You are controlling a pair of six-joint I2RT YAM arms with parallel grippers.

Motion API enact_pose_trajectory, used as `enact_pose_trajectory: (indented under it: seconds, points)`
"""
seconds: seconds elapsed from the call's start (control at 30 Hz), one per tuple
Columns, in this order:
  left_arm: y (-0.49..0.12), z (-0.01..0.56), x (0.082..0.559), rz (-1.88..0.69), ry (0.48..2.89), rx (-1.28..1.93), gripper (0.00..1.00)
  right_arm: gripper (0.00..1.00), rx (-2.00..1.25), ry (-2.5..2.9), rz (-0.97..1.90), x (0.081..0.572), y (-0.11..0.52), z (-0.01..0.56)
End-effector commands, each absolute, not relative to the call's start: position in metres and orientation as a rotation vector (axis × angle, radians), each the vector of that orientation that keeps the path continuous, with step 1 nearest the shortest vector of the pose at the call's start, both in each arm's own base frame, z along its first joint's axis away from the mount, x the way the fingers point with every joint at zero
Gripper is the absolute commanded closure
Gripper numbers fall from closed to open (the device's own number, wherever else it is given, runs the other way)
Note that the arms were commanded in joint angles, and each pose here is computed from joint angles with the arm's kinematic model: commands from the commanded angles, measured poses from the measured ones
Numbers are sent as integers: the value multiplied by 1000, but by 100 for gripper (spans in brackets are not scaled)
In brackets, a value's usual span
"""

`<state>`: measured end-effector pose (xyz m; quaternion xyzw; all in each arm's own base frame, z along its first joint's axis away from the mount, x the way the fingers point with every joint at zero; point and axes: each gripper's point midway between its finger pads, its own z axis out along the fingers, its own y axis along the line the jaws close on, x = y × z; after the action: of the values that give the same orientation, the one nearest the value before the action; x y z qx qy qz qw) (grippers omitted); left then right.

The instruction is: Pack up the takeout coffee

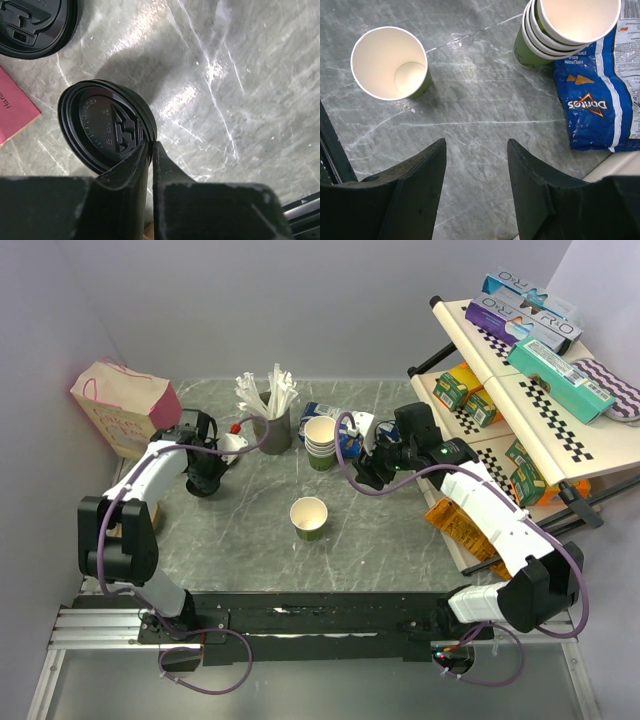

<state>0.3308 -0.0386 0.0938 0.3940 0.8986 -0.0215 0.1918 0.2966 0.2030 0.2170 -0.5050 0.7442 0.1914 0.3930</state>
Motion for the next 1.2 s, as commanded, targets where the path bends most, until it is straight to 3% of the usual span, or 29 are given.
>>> enact_pose_trajectory:
  seconds: [0.0,0.1,0.23,0.43,0.57,0.6,0.73,0.77,0.9,1.17]
  points:
    - [-45,100,345,-101,2513,978,89,41,-1248,1812,497,306,211,245]
    - [-49,97,342,-171,2540,935,92,41,-1244,1816,497,304,210,243]
    - [-53,89,335,-228,2574,889,84,41,-1241,1823,501,302,209,239]
    - [-60,88,334,-279,2578,834,97,41,-1242,1823,497,301,208,238]
    - [-63,90,332,-307,2578,819,99,41,-1243,1823,501,302,209,237]
    - [-65,92,329,-323,2575,825,97,41,-1246,1821,499,302,209,237]
    - [-64,86,314,-323,2578,845,68,41,-1247,1823,497,301,208,236]
    - [-64,85,313,-312,2579,834,65,41,-1247,1822,497,301,208,235]
    - [-65,81,318,-273,2575,801,62,40,-1245,1820,503,300,209,236]
    - [-72,68,319,-271,2589,821,69,40,-1247,1824,498,297,206,234]
